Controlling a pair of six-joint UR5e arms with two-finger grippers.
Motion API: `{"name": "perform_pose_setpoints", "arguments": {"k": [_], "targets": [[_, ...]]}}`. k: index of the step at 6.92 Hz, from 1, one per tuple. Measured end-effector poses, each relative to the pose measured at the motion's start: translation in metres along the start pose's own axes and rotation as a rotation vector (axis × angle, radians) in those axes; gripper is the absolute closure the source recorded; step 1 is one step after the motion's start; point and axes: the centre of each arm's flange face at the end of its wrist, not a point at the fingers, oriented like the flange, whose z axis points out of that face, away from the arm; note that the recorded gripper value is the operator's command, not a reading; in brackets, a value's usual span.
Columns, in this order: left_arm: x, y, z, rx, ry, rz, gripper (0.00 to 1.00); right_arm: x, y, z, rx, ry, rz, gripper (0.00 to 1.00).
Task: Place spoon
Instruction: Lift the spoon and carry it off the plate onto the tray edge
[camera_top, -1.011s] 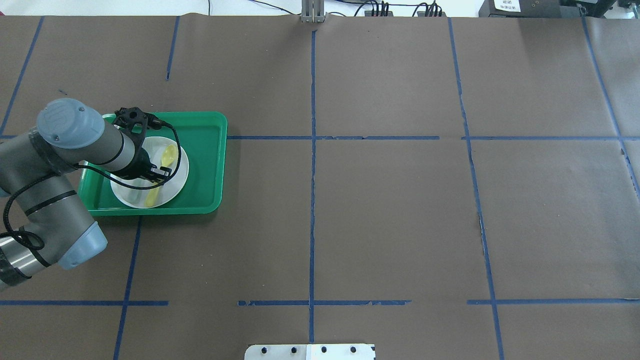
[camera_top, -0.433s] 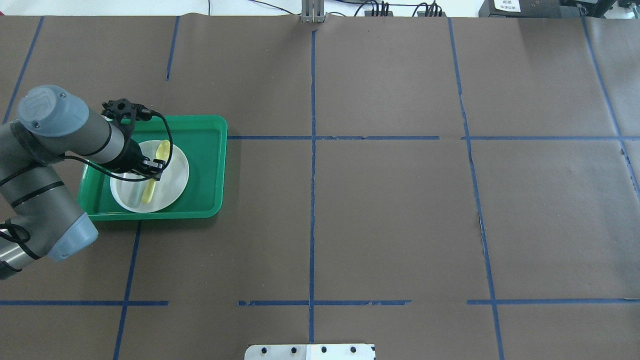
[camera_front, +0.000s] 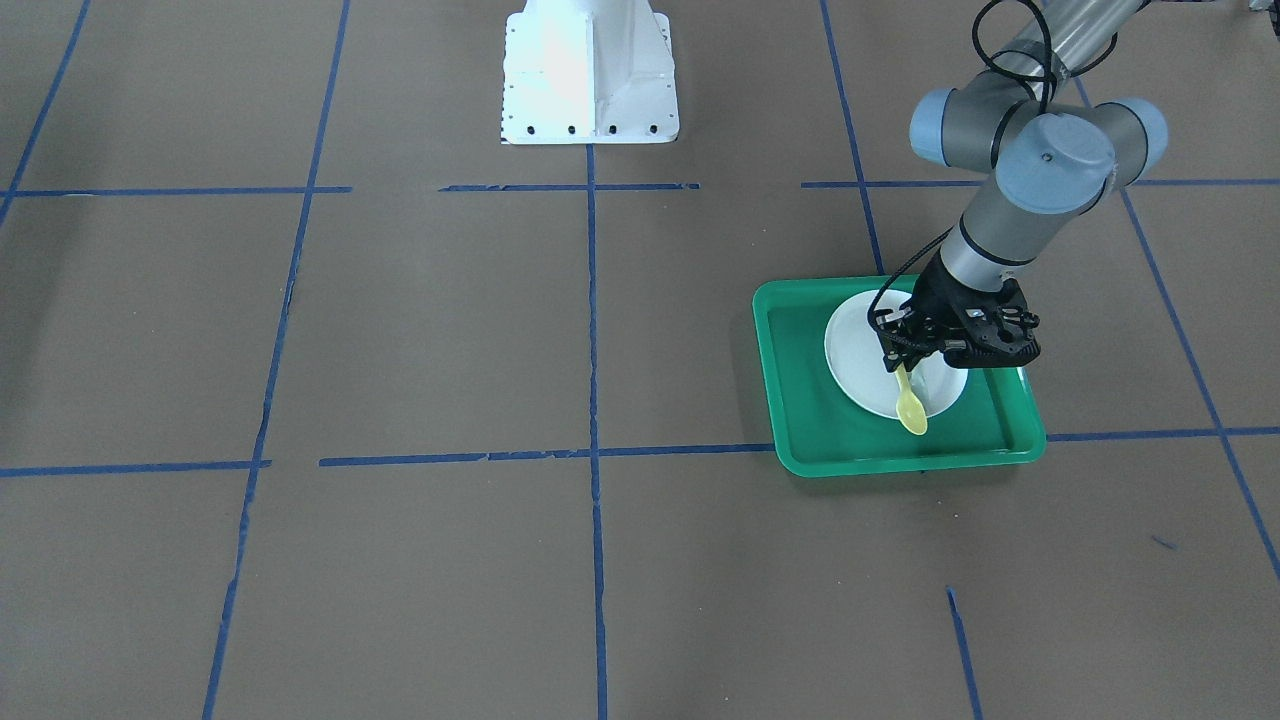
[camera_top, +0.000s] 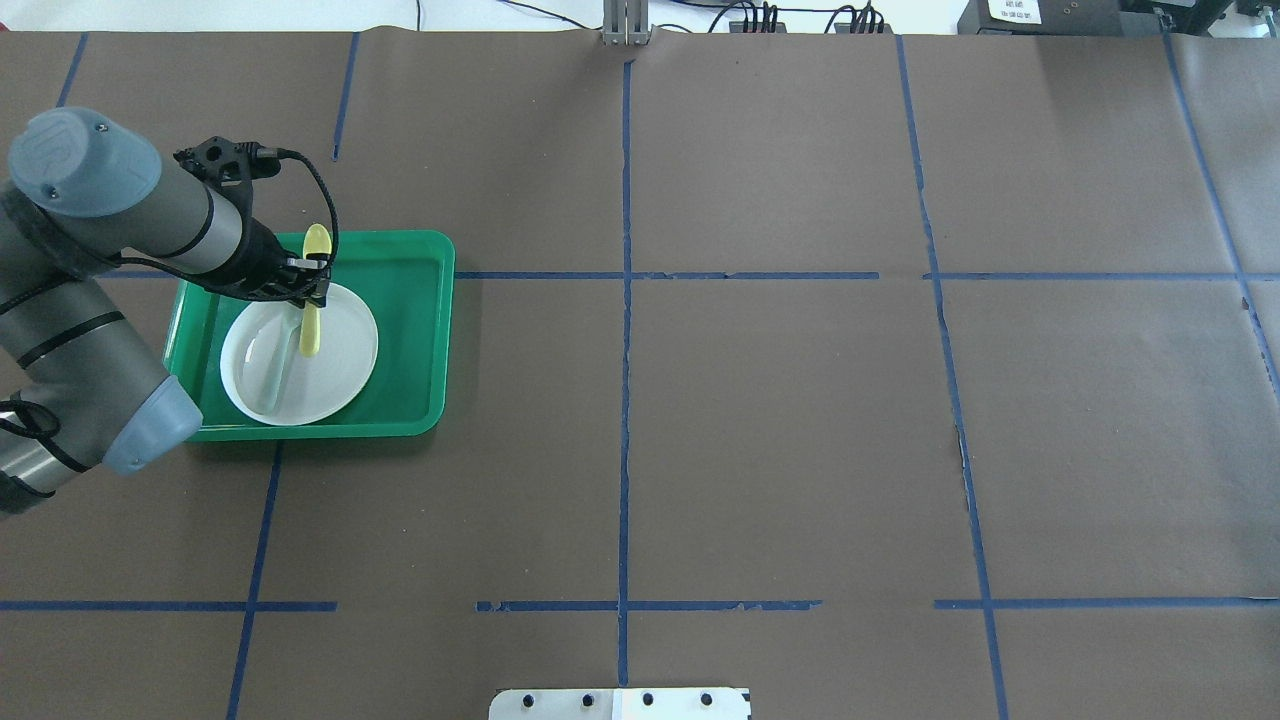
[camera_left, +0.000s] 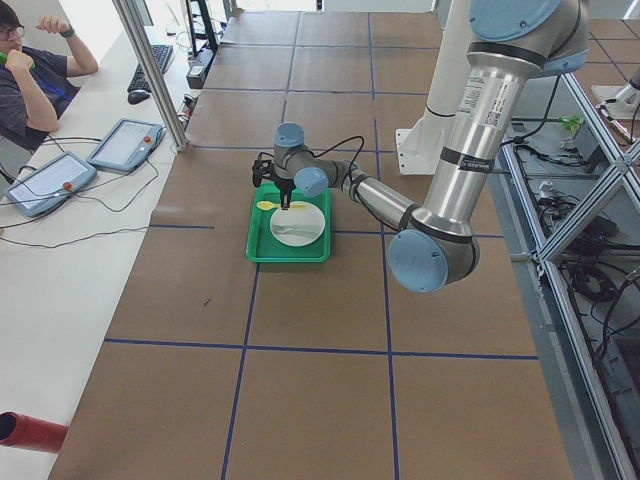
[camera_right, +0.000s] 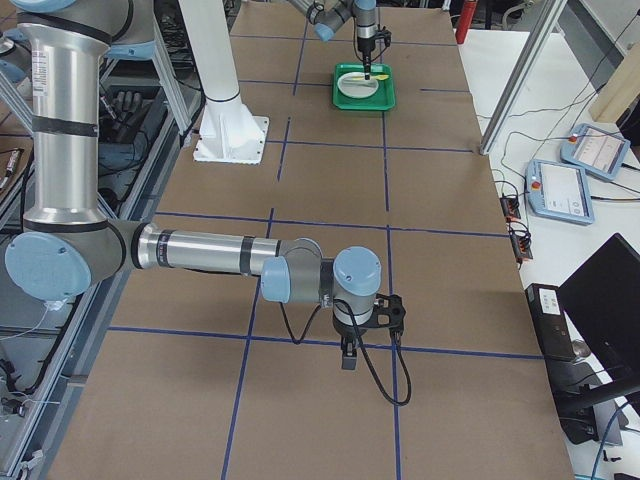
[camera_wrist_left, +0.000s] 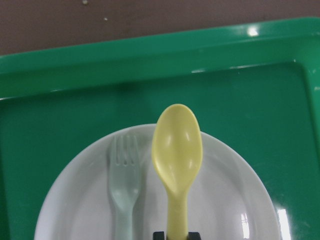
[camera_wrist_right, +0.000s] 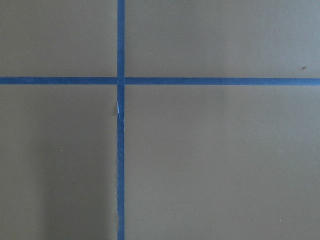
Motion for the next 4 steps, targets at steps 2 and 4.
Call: {"name": "perform_pose_setpoints", "arguments": {"k": [2,4], "targets": [[0.047,0.006,0.006,0.009,-0.014,-0.068,0.99,0.000,0.000,0.000,0.000,0.000,0.000,0.00],[0.070,0.031,0.035,-0.007,-0.038,-0.073,0.97,0.000,0.001,0.000,0.000,0.000,0.000,0.00]]}}
